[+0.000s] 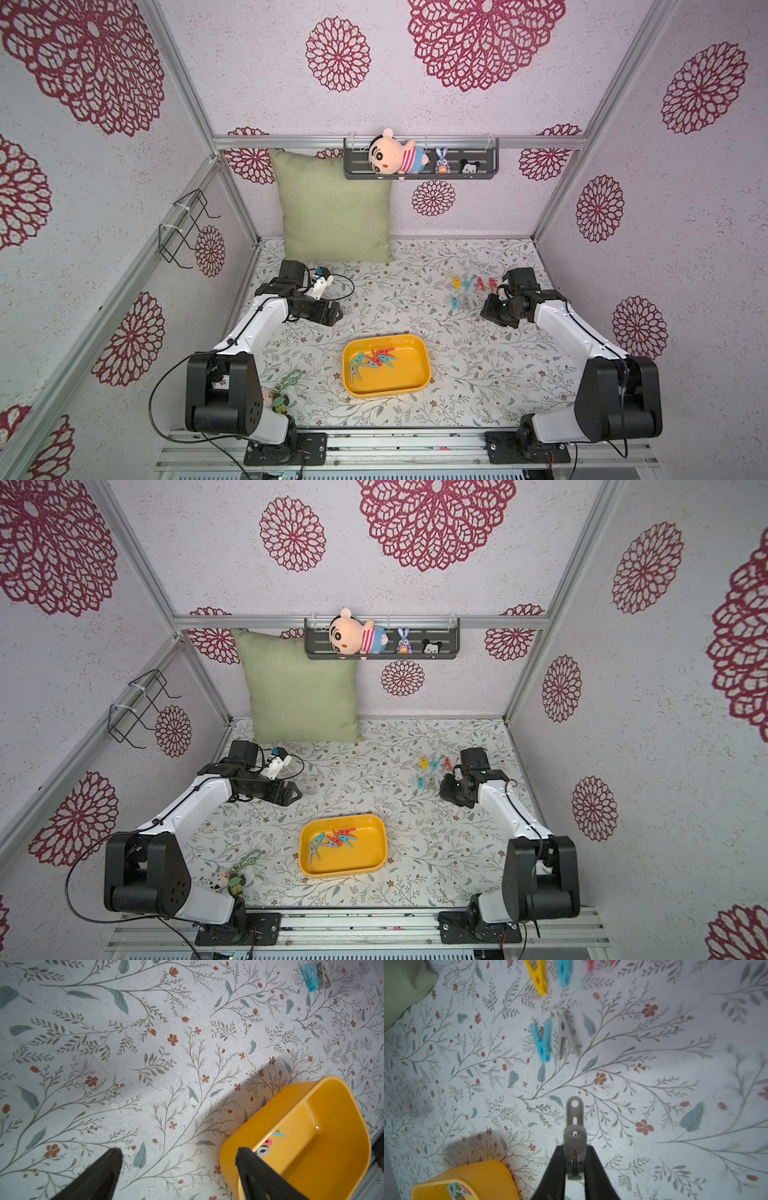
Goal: Take the clothespins out of the storage box
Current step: Place the clothespin at the center of the board, then move the clothespin to the center of the board.
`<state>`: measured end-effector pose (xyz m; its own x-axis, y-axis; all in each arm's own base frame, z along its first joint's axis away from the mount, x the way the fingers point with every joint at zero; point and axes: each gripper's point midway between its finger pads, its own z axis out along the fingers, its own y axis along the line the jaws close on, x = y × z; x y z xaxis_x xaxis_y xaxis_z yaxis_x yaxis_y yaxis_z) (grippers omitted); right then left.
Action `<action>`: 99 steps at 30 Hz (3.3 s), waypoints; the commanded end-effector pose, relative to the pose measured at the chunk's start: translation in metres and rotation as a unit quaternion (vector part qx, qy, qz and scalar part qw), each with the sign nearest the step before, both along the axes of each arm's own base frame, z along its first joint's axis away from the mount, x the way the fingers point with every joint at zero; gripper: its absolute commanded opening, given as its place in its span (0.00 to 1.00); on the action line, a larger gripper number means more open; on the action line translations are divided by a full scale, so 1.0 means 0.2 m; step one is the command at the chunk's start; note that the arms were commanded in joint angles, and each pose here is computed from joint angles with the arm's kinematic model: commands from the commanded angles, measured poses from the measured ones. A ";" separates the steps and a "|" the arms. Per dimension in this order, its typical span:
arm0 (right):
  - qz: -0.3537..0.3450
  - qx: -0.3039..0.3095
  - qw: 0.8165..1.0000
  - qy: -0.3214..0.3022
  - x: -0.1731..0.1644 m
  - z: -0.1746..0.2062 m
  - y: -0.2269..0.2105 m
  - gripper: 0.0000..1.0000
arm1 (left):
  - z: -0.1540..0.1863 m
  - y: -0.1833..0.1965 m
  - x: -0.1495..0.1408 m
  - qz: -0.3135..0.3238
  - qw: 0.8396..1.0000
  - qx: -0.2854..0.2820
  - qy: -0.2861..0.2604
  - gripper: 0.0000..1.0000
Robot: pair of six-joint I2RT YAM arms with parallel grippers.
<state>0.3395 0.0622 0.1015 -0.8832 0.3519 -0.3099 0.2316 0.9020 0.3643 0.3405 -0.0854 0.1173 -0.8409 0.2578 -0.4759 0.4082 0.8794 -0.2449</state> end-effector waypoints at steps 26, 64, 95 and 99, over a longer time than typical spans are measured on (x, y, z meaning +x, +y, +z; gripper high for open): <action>0.045 -0.034 0.998 0.018 0.33 -0.18 -0.15 0.23 | 0.03 -0.02 -0.01 -0.008 1.000 -0.008 -0.009 0.94; 0.074 -0.160 0.981 0.080 0.16 -0.37 -0.10 0.36 | 0.03 -0.03 -0.01 -0.009 1.000 -0.007 -0.009 0.94; 0.088 -0.159 0.980 0.078 0.36 -0.43 -0.07 0.14 | 0.03 -0.02 -0.01 -0.008 1.000 -0.004 -0.009 0.94; 0.089 -0.158 0.980 0.079 0.34 -0.42 -0.06 0.18 | 0.03 -0.02 -0.01 -0.008 1.000 -0.004 -0.009 0.94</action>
<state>0.4148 0.0473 0.0221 -0.9575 0.1081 -0.2676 0.1022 0.9941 0.0360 0.3400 -0.0869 0.1176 -0.8401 0.2589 -0.4767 0.4118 0.8764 -0.2498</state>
